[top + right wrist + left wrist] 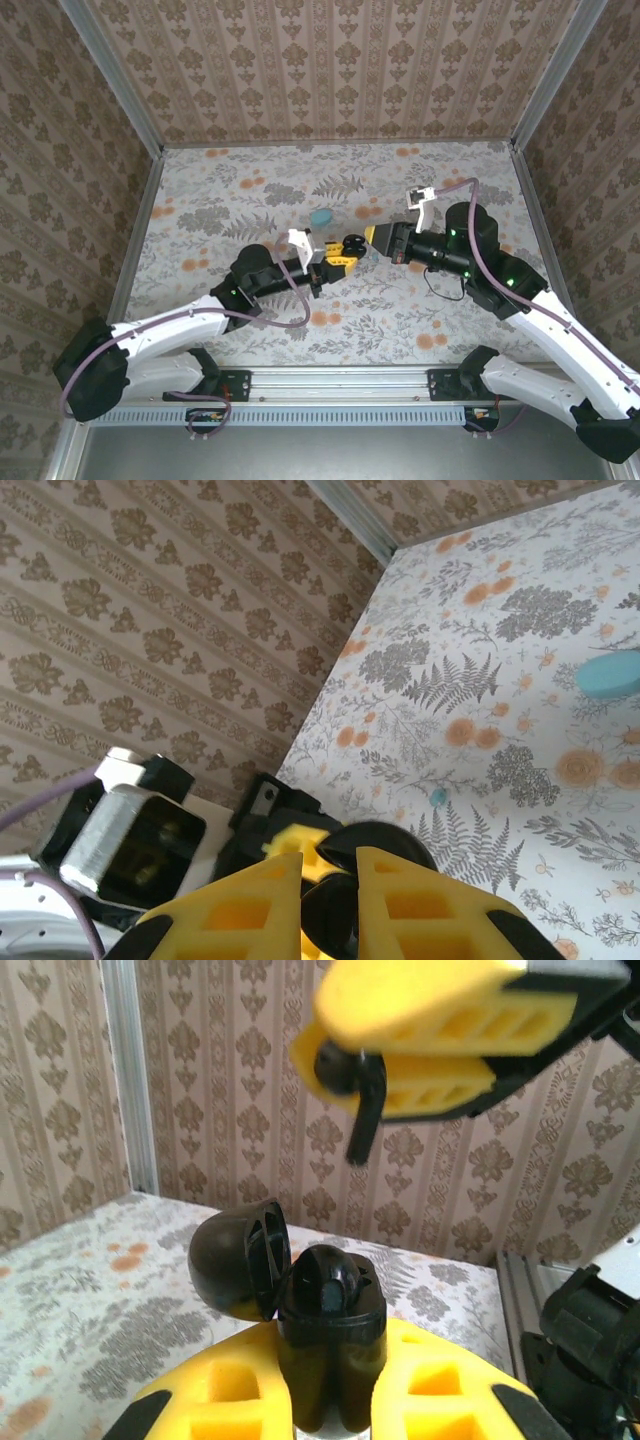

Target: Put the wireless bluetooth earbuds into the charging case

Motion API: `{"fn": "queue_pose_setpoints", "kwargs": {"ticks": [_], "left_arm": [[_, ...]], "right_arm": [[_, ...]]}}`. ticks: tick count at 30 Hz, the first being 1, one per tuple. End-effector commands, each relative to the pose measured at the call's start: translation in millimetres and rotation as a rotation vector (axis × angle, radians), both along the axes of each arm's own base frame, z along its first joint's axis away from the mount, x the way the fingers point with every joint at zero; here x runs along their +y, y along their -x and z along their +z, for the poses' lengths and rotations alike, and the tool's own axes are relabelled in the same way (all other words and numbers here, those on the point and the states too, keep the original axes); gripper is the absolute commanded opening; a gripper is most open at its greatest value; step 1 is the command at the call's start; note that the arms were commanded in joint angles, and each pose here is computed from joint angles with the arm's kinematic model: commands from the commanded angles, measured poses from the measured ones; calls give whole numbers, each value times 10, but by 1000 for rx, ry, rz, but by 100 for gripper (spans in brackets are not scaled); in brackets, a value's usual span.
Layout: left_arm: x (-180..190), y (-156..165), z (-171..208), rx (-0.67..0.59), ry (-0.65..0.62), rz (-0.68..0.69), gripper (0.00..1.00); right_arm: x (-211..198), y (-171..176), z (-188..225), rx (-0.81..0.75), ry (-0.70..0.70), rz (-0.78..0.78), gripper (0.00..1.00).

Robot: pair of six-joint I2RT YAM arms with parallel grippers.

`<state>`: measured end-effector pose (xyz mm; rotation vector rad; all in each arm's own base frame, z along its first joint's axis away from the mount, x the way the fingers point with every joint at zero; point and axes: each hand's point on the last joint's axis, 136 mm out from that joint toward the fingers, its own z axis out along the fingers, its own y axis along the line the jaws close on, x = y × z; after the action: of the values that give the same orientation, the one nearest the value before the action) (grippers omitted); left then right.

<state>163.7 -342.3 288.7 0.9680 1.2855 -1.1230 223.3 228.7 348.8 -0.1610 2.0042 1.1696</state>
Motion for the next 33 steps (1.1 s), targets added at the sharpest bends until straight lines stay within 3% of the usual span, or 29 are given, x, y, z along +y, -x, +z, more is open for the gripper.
{"fn": "queue_pose_setpoints", "kwargs": {"ticks": [1,22,33], "left_arm": [[32,14,203,-72,36,22,0],[149,30,341,-120,63,65,0],[181,8,369,-117,82,86,0]], "right_arm": [[76,64,179,-80,-14,52,17],[293,-13,253,-126,-17,77,16],[354,-53,95,-79,-19,69,16]]}}
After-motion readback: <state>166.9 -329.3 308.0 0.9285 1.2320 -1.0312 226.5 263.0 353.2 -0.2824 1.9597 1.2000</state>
